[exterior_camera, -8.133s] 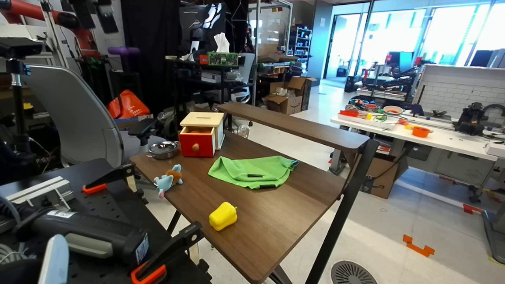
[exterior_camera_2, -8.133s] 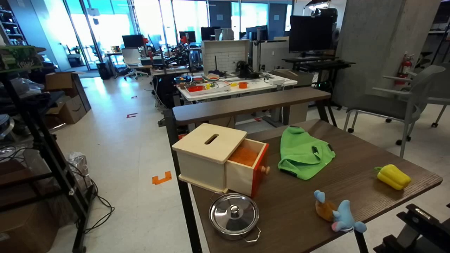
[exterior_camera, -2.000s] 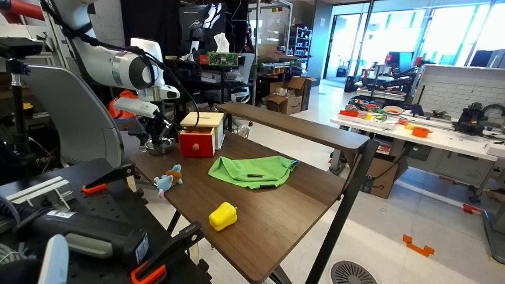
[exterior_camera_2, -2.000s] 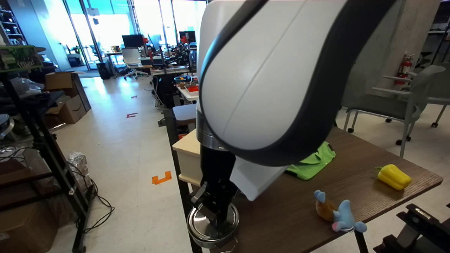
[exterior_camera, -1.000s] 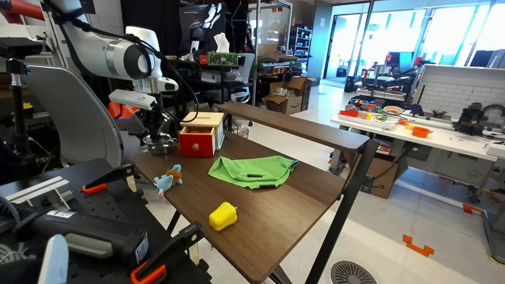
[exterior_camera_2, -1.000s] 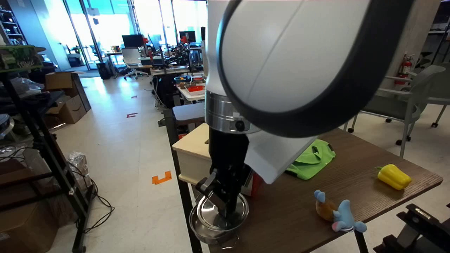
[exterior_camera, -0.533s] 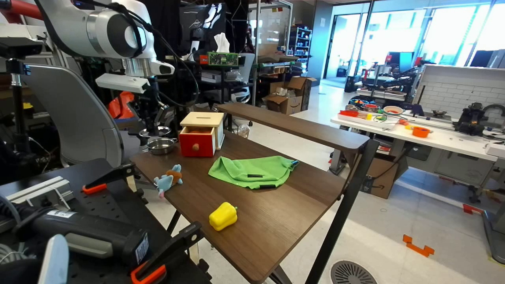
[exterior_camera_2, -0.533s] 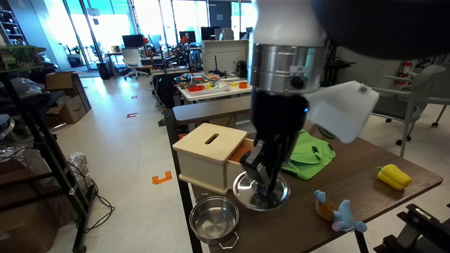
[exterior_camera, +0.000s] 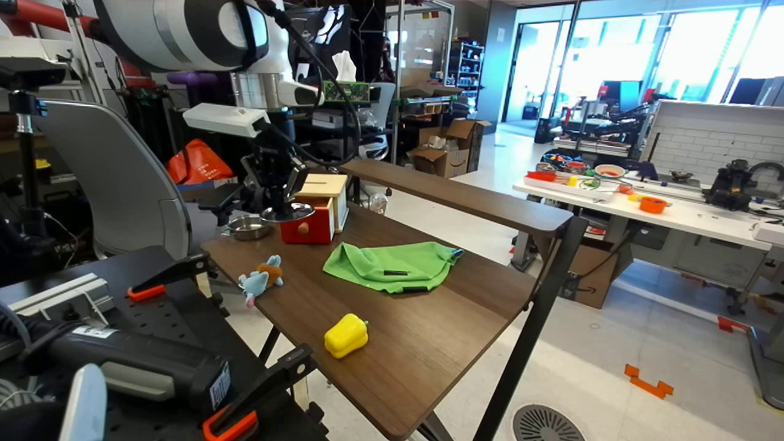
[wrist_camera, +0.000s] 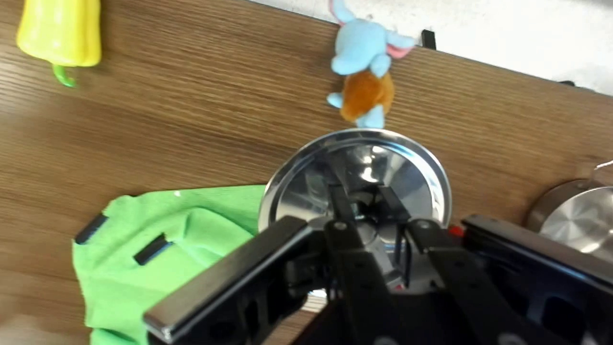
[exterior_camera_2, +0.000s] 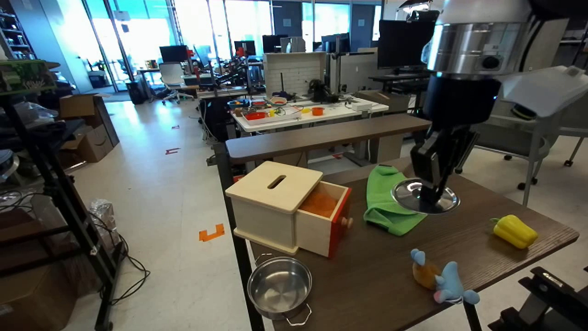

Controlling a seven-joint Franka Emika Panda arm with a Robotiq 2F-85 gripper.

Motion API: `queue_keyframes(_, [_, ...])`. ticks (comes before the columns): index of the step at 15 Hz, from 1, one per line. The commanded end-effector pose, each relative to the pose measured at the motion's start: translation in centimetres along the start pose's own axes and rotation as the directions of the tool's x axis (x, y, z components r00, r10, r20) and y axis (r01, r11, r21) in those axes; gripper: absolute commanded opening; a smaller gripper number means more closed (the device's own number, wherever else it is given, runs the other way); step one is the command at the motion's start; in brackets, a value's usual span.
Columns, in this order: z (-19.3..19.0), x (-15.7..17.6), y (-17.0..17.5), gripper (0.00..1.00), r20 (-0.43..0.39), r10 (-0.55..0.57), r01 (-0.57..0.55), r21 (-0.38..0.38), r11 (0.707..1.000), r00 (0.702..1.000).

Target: Remove the lid from the pot.

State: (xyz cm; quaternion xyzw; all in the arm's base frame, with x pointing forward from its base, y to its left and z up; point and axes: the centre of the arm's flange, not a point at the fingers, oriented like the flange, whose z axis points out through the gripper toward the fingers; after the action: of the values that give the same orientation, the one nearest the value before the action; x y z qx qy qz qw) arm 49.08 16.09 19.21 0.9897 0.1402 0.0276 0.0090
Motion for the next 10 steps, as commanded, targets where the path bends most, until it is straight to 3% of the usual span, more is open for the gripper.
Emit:
queue_keyframes(1, [0.6, 0.3, 5.1, 0.05, 0.011, 0.074, -0.074, 0.006, 0.997, 0.997])
queue_keyframes(5, [4.1, -0.3, 8.8, 0.05, 0.046, 0.125, -0.125, 0.007, 0.992, 0.991])
queue_keyframes(10, [9.0, -2.3, 10.3, 0.05, 0.115, 0.176, -0.177, 0.001, 0.984, 0.978])
